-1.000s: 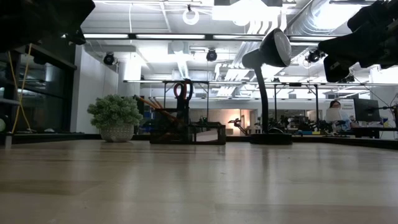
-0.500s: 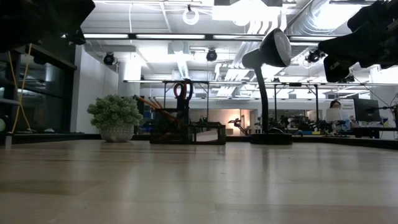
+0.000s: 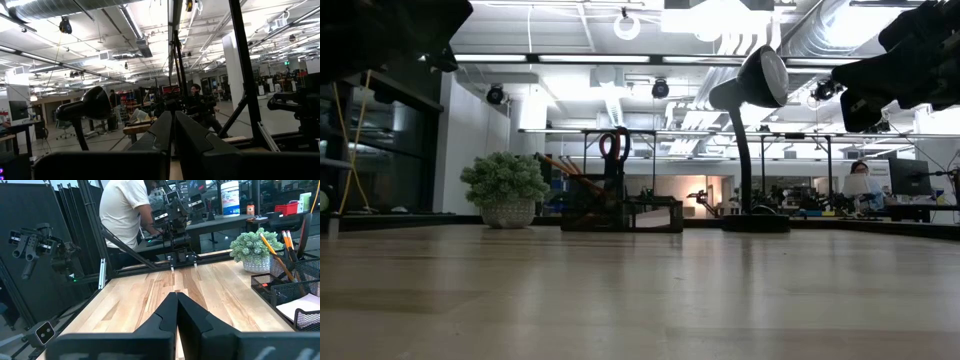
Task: Pick and place office supplies into organizer
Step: Return to Home Position
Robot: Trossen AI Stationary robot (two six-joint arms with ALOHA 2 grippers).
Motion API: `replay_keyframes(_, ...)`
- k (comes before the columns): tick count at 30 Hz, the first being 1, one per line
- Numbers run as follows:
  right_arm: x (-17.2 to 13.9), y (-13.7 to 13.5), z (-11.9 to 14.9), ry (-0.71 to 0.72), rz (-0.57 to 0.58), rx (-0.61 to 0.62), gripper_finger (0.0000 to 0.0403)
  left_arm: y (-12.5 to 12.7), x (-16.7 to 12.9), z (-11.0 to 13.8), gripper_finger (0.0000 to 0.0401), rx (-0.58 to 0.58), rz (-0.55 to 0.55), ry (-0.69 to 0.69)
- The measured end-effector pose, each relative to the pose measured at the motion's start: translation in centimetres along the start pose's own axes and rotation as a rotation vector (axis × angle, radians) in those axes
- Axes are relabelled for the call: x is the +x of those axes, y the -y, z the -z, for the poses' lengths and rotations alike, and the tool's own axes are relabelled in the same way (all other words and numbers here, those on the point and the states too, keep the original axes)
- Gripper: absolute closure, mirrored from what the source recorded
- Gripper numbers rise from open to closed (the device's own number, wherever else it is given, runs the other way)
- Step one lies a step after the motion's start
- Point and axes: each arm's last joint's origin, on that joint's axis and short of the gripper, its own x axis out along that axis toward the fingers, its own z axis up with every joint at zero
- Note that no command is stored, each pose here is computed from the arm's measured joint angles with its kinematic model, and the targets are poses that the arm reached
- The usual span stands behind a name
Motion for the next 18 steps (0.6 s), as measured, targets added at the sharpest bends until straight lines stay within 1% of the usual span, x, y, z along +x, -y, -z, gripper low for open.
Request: replay_keyframes(18, 0.0, 0.0, -0.01, 0.0, 0.0, 0.0, 0.0398, 0.0, 0.0, 0.0, 0.0389, 0.0, 0.0, 0.0)
